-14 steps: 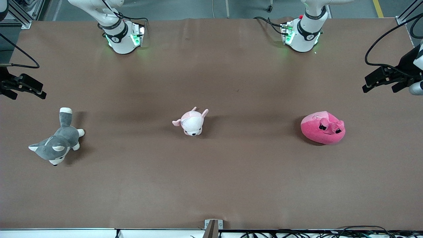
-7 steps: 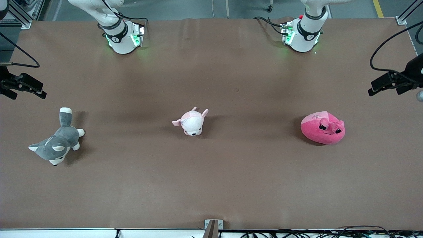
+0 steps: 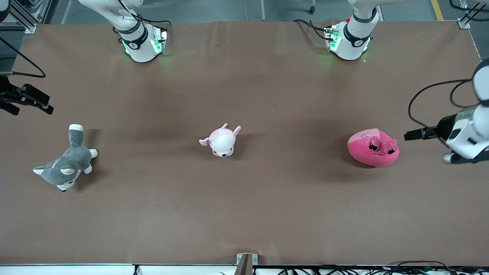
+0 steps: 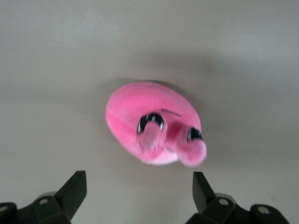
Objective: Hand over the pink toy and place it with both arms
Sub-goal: 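Lower the left gripper onto the pink plush and close on it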
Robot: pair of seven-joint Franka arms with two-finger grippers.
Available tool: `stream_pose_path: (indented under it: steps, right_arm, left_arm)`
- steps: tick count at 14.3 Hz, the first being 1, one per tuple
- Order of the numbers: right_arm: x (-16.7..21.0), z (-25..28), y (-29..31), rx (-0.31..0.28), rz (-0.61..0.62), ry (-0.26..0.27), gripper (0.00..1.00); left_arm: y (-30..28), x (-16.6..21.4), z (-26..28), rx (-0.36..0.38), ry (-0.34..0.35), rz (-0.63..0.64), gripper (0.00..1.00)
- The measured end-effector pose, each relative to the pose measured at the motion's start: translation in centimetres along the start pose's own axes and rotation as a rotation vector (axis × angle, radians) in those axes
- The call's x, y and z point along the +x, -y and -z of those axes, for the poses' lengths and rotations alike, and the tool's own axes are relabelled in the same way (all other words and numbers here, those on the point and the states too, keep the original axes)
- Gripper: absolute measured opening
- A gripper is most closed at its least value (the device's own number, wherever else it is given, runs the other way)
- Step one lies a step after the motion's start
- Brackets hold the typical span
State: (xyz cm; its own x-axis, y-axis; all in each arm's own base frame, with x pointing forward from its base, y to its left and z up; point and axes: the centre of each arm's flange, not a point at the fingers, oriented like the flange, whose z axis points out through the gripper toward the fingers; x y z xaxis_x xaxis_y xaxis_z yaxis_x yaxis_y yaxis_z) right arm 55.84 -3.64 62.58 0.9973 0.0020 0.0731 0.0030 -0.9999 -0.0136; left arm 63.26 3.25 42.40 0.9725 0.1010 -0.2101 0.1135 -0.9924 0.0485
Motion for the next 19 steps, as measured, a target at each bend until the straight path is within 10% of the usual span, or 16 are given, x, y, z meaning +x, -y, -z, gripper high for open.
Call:
stream_pose_path:
  steps: [8,12,19]
  right_arm:
    - [0.1,0.5,0.0,-0.001,0.0,-0.015,1.0]
    - [0.2,1.1,0.2,-0.001,0.004,-0.025,1.0]
    - [0.2,1.1,0.2,-0.002,0.005,-0.028,1.0]
  left_arm:
    - [0.2,1.8,-6.6,0.002,0.031,0.031,0.88]
    - [0.0,1.7,-7.4,0.002,0.033,0.046,0.45]
    - [-0.5,1.4,-9.1,0.004,0.037,0.106,0.09]
